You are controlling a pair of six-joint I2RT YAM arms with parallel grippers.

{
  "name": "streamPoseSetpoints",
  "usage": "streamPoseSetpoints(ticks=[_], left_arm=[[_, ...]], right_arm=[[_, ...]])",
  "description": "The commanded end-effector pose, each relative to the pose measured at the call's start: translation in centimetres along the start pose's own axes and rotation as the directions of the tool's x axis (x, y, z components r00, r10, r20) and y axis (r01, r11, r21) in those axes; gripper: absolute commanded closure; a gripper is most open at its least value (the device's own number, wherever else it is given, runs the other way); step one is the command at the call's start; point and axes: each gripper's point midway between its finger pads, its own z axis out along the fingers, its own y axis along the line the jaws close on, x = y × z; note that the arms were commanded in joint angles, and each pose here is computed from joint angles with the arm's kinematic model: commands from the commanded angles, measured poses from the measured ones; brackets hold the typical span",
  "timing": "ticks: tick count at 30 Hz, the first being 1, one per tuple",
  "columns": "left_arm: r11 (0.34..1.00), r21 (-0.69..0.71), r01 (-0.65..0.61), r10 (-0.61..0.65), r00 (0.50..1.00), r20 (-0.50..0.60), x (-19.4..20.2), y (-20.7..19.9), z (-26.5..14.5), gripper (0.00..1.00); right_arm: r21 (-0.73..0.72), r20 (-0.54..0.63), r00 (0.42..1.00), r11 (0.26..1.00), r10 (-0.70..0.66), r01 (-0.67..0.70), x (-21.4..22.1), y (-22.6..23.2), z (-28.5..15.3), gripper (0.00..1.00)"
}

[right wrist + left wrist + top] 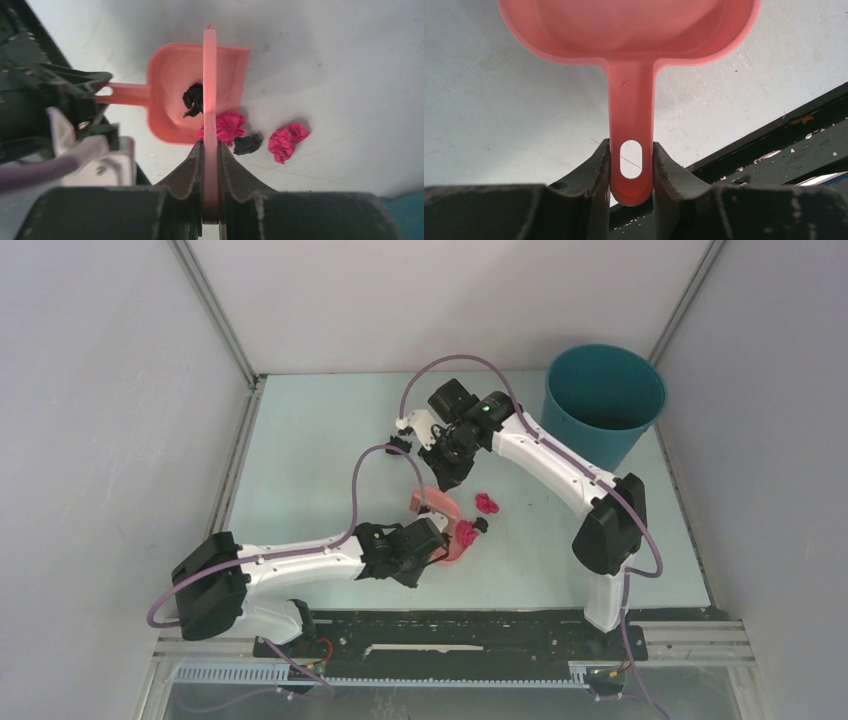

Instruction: Sweep away the paper scraps from the table

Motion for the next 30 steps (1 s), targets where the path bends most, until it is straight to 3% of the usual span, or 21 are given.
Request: streamPoseSetpoints(ticks=[1,6,9,13,20,23,26,30], left_arm=[[1.0,0.015,0.022,-0.023,0.998,0.057,-0.8,-0.3,-0.1,1.0],[0.997,0.071,0.029,-0.034,0.997,0.073,-0.3,-0.7,-0.8,1.0],[0.995,0.099,0.03,-0.039,0.994,0.098,0.0,-0.7,-1.3,1.0],[0.993,0.114,0.018,-0.024,0.999,0.049,1.2,-0.6,-2.1,1.0],[0.989,0.114,-0.091,0.099,0.993,-0.061,2.7,-0.9,-4.3,1.0],[0.982,0.134,-0.136,0.148,0.985,-0.085,2.5,-1.6,-4.2,1.0],[0.98,0.101,-0.173,0.183,0.977,-0.105,2.0,-1.5,-3.5,1.0],[0.982,0.067,-0.175,0.181,0.98,-0.085,0.4,-2.0,-2.3,1.0]], right_arm=[[-0.053,0.142,0.987,0.997,0.07,-0.063,-2.4,1.4,-4.9,1.0],[-0.006,0.24,0.96,0.989,0.145,-0.148,-3.8,-1.7,-8.3,1.0],[0.179,0.254,0.964,0.976,0.075,-0.123,-3.2,-4.5,-10.3,1.0],[0.462,0.113,0.994,0.885,0.005,-0.057,-0.1,-8.0,-11.3,1.0],[0.577,-0.115,0.987,0.816,0.112,-0.026,6.5,-10.3,-8.7,1.0],[0.572,-0.162,0.976,0.82,0.143,-0.025,8.3,-10.3,-7.1,1.0],[0.49,-0.172,0.969,0.869,0.179,-0.074,9.2,-8.8,-5.4,1.0],[0.239,-0.108,0.969,0.952,0.222,-0.192,8.2,-5.0,-3.6,1.0]])
